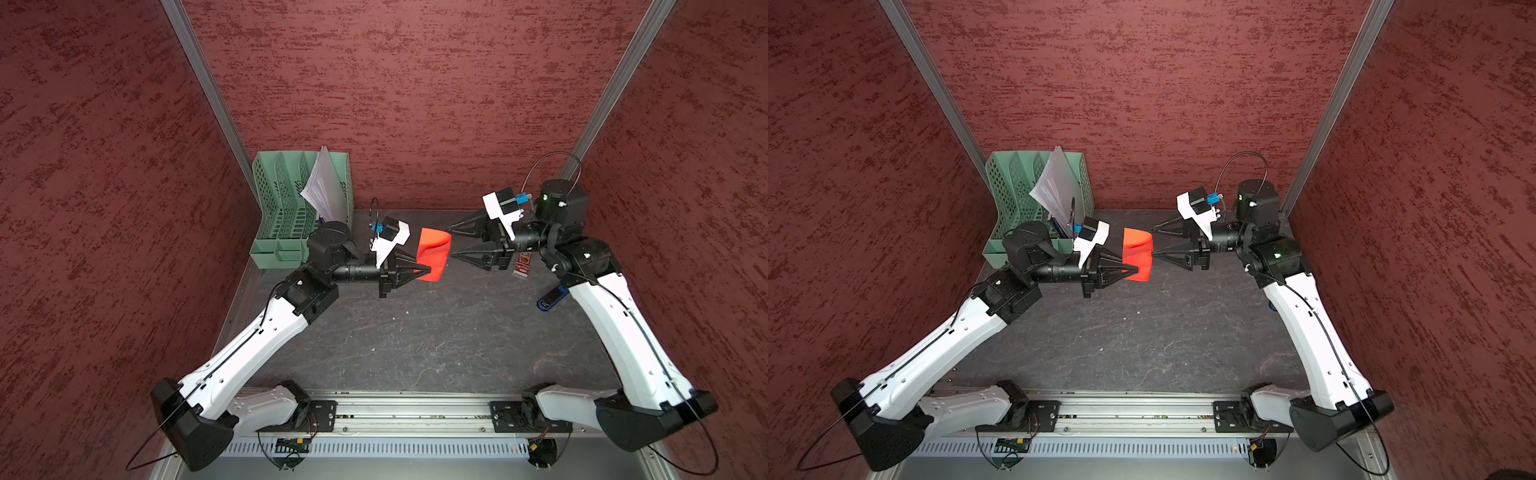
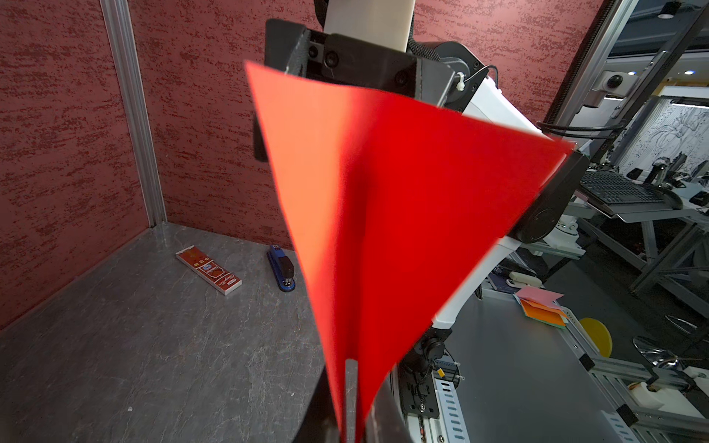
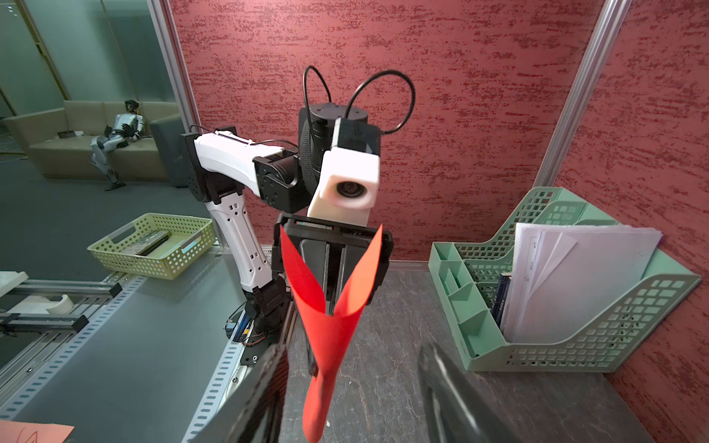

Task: Fold the square paper along the opposite sides
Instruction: Smooth out the paper.

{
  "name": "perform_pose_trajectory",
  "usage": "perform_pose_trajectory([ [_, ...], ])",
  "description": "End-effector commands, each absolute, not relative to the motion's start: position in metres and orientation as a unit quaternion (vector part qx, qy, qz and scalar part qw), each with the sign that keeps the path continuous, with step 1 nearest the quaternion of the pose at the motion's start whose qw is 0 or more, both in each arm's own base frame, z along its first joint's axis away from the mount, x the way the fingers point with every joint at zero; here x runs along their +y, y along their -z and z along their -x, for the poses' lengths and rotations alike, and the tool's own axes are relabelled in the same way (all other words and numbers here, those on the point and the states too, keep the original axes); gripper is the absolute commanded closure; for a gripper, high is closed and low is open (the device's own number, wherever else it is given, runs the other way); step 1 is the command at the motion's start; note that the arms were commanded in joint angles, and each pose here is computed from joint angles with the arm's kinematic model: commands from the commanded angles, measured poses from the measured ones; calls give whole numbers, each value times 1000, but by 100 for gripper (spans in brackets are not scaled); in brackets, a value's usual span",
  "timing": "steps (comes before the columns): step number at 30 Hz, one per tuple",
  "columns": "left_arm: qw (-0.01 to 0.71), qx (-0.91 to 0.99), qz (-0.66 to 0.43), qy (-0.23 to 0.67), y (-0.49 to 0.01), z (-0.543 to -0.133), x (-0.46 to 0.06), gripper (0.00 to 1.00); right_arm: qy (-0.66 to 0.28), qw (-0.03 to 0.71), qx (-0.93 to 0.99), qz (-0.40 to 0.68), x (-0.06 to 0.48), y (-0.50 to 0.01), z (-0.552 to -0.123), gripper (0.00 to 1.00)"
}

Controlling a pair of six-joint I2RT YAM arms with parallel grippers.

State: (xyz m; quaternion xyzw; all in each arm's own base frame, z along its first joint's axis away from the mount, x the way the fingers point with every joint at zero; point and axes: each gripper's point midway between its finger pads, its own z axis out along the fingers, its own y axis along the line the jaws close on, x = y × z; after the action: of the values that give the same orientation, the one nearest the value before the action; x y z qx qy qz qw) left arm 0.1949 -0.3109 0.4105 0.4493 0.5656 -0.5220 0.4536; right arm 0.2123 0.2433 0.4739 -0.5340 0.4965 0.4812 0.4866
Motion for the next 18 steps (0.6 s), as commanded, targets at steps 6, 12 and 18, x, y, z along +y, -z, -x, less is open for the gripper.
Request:
perform_pose_trajectory([
  [6, 442, 544, -463, 543, -420, -191, -316, 88, -495, 483, 486, 534, 245, -476, -218, 47],
  [12, 441, 542, -463, 545, -420, -191, -317, 88, -497, 482, 487, 532, 246, -474, -220, 53],
  [18, 442, 537, -465, 547, -422, -190, -319, 87, -499, 482, 489, 529, 247, -473, -222, 60],
])
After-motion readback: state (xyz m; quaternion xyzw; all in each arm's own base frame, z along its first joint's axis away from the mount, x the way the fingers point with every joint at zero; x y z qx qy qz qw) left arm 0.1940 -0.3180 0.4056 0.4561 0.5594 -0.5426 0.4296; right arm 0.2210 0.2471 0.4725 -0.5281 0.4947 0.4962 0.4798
